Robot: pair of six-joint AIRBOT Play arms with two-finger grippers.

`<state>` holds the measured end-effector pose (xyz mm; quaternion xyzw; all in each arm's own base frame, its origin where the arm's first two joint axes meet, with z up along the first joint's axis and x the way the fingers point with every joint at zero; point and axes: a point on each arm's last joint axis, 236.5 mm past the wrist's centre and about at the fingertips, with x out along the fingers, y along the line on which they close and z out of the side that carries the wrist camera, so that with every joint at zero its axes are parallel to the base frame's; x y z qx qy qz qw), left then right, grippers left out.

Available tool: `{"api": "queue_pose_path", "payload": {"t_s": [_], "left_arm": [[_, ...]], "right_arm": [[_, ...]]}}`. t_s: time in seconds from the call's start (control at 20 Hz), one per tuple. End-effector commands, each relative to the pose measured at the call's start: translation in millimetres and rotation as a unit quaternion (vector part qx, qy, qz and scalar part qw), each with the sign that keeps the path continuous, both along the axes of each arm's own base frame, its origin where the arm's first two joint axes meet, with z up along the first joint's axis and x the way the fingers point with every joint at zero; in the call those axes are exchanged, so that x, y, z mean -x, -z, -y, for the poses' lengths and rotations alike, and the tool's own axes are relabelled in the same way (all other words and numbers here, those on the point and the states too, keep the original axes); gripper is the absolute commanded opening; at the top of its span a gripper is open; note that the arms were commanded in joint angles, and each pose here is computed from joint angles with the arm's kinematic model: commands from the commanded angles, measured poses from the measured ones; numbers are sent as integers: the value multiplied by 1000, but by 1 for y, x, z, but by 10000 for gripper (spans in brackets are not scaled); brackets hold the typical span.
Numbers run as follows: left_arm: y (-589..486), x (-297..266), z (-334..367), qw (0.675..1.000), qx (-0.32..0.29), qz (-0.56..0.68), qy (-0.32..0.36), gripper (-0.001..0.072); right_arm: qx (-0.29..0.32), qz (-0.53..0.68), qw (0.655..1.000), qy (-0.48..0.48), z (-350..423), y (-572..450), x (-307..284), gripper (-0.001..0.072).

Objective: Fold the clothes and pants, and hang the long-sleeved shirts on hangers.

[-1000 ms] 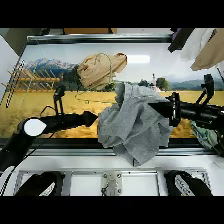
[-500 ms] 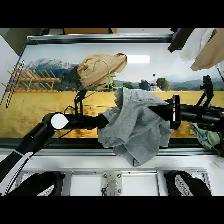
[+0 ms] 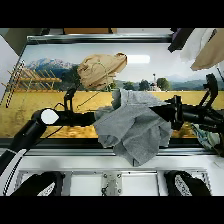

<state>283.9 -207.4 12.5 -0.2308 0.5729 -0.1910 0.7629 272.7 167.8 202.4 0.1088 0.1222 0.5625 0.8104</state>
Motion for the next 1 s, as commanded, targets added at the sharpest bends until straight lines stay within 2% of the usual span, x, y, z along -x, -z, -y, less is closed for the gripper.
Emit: {"api": "queue_pose_path", "payload": {"t_s": [0.0, 0.15, 0.5, 0.7, 0.95], "left_arm": [[-9, 0, -23, 1000, -7, 3, -11, 15], [-10, 0, -19, 1000, -7, 9, -6, 15], [-12, -7, -31, 999, 7, 0, -34, 15], [-27, 2, 4, 999, 51, 11, 0, 16], [-27, 5, 13, 999, 49, 19, 13, 15]], "right_arm": [[-50, 4, 999, 6, -1, -27, 1, 13], [-72, -4, 997, 6, -1, -37, 2, 13], [-78, -20, 997, 7, -2, -39, 5, 13], [-77, -21, 996, 28, -2, -38, -5, 13], [-103, -17, 994, 32, -6, -50, -9, 13]]}}
